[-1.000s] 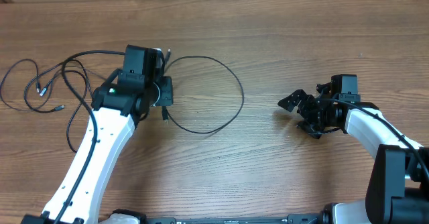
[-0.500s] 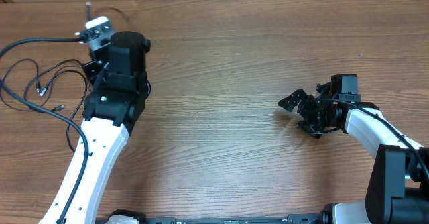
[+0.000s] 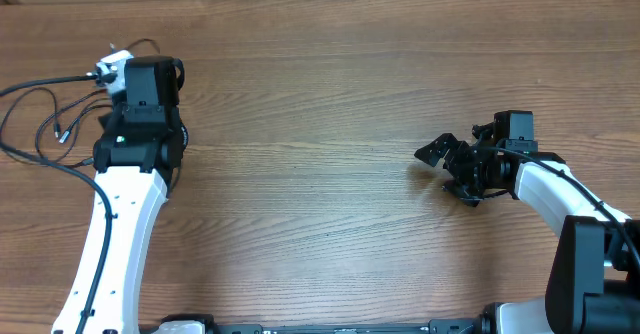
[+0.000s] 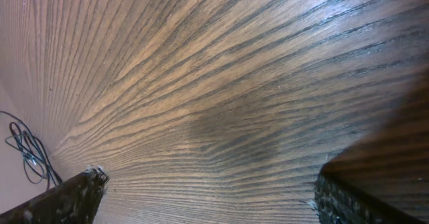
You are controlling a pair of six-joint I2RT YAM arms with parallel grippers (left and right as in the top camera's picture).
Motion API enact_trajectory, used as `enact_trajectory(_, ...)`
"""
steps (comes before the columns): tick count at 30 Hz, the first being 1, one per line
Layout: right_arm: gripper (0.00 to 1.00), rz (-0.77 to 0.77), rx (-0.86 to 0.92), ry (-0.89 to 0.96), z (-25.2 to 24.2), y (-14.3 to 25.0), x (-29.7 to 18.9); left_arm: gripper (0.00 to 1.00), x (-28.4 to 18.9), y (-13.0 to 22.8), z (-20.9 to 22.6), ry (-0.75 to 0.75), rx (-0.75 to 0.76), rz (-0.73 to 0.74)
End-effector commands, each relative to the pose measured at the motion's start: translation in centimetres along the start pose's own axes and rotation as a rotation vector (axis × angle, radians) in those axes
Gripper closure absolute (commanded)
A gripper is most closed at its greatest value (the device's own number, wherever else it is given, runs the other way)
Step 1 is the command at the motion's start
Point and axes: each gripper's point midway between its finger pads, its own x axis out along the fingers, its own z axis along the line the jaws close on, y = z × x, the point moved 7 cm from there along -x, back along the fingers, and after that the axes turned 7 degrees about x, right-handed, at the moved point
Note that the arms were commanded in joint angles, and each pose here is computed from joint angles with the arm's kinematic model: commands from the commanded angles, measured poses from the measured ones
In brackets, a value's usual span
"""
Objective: Untangle cables
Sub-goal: 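Carry the cable with the left gripper to the cable pile at far left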
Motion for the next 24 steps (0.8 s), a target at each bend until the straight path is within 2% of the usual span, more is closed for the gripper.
enact_trajectory(1, 0.00, 0.005, 0.022, 0.124, -2.8, 0.6, 1.5, 0.96, 0.5, 0.6, -1.6, 0.134, -0.017, 0.063)
enact_trajectory(24, 0.00, 0.005, 0.021, 0.124, -2.8, 0.6, 1.5, 0.96, 3.4, 2.5, -3.1, 0.114, 0.042, 0.169)
